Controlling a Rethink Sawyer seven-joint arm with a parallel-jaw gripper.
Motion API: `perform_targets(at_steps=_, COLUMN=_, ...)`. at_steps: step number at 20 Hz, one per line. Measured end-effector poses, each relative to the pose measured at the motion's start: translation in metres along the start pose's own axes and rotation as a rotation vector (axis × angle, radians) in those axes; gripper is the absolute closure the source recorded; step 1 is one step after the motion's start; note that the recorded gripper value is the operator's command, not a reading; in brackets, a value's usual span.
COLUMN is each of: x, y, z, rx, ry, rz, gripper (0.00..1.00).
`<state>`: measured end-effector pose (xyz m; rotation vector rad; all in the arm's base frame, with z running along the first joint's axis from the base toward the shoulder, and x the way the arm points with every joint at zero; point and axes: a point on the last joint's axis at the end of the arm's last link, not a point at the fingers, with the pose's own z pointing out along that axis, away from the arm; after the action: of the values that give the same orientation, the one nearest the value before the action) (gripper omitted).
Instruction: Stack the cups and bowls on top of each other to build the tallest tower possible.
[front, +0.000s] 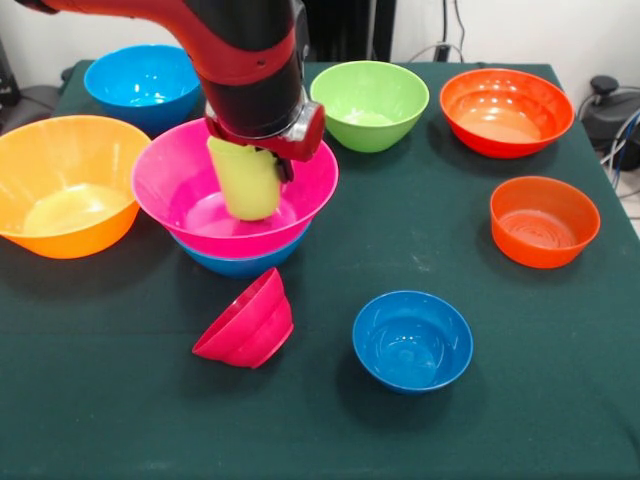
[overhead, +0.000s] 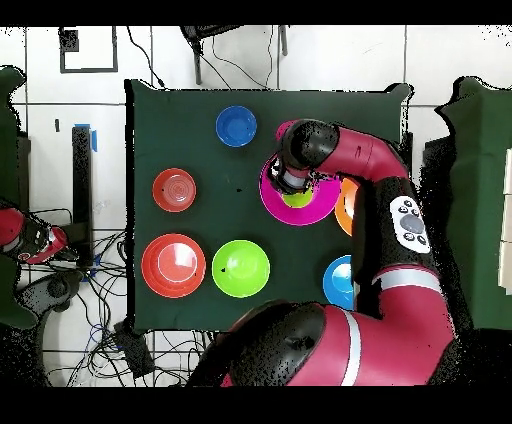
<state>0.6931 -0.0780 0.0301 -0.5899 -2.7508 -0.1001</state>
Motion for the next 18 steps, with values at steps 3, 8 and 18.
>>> perform_targets(at_steps=3, x=0.001, y=0.0, z=0.01, rx=0.001, ry=0.014, rz=-0.001, gripper=1.0)
perform_targets(at_steps=8, x=0.003, y=-0.002, z=0.019, rx=0.012, ry=0.025, rz=-0.006, gripper=1.0)
perform_targets(at_steps=18, x=-0.002, y=-0.005, z=0.015, rx=0.017, ry=0.011, rz=-0.002, gripper=1.0)
